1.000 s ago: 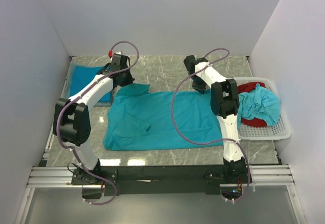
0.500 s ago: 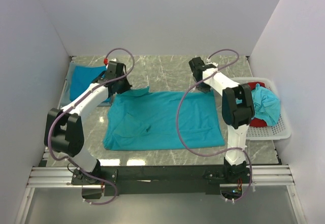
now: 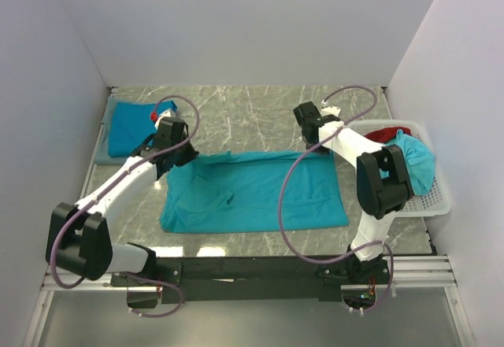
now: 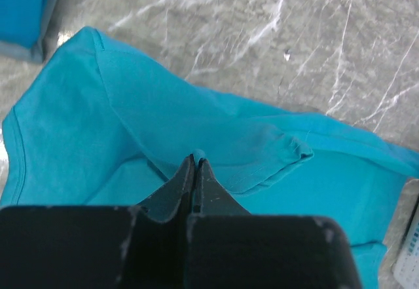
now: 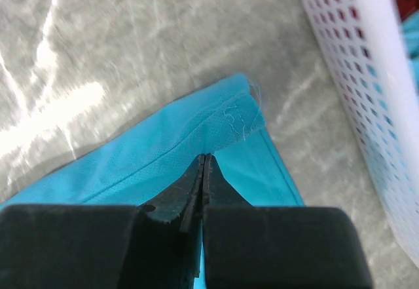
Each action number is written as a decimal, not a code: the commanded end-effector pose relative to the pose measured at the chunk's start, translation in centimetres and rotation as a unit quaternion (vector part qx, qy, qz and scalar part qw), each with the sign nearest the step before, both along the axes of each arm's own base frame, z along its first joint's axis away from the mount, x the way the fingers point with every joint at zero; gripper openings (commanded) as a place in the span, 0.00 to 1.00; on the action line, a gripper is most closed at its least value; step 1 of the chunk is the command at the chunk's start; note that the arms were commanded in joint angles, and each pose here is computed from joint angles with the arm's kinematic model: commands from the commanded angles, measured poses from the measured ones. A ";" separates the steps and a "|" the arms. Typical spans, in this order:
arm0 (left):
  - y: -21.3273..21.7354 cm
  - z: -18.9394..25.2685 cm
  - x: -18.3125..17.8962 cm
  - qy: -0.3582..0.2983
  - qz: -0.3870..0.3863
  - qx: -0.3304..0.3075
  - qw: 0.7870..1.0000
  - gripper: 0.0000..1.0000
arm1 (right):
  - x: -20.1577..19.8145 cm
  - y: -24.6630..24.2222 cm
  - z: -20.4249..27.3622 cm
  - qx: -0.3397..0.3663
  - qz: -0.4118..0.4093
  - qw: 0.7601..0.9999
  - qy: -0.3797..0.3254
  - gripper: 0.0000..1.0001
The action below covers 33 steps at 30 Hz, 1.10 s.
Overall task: Fold and stack the t-shirts
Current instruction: Fold the tshirt
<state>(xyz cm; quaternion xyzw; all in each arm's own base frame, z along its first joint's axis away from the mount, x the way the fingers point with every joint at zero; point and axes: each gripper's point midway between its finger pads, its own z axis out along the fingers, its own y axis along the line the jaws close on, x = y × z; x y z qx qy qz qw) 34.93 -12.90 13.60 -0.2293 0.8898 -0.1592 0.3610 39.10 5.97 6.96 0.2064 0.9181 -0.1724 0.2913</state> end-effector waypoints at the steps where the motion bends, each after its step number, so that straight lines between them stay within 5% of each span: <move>1: -0.1 1.9 -1.0 -0.032 0.015 -0.011 0.999 0.00 | -0.5 -0.3 2.8 -0.011 -0.007 0.999 -0.053 0.00; 20: 2.4 0.0 -10.0 -0.046 0.050 -0.065 0.996 0.00 | -7.3 0.9 2.5 0.021 0.016 0.997 -0.066 0.00; 31: 2.7 -4.1 -13.1 0.006 0.065 -0.086 0.994 0.00 | -10.4 0.1 -0.2 0.020 0.012 0.999 -0.038 0.00; 32: 2.8 -4.6 -13.6 0.018 0.068 -0.087 0.994 0.02 | -11.2 -0.1 -0.9 0.021 0.010 0.999 -0.030 0.02; 33: 2.9 -5.0 -14.0 0.029 0.076 -0.089 0.993 0.05 | -11.5 -0.1 -1.1 0.024 0.008 0.999 -0.030 0.15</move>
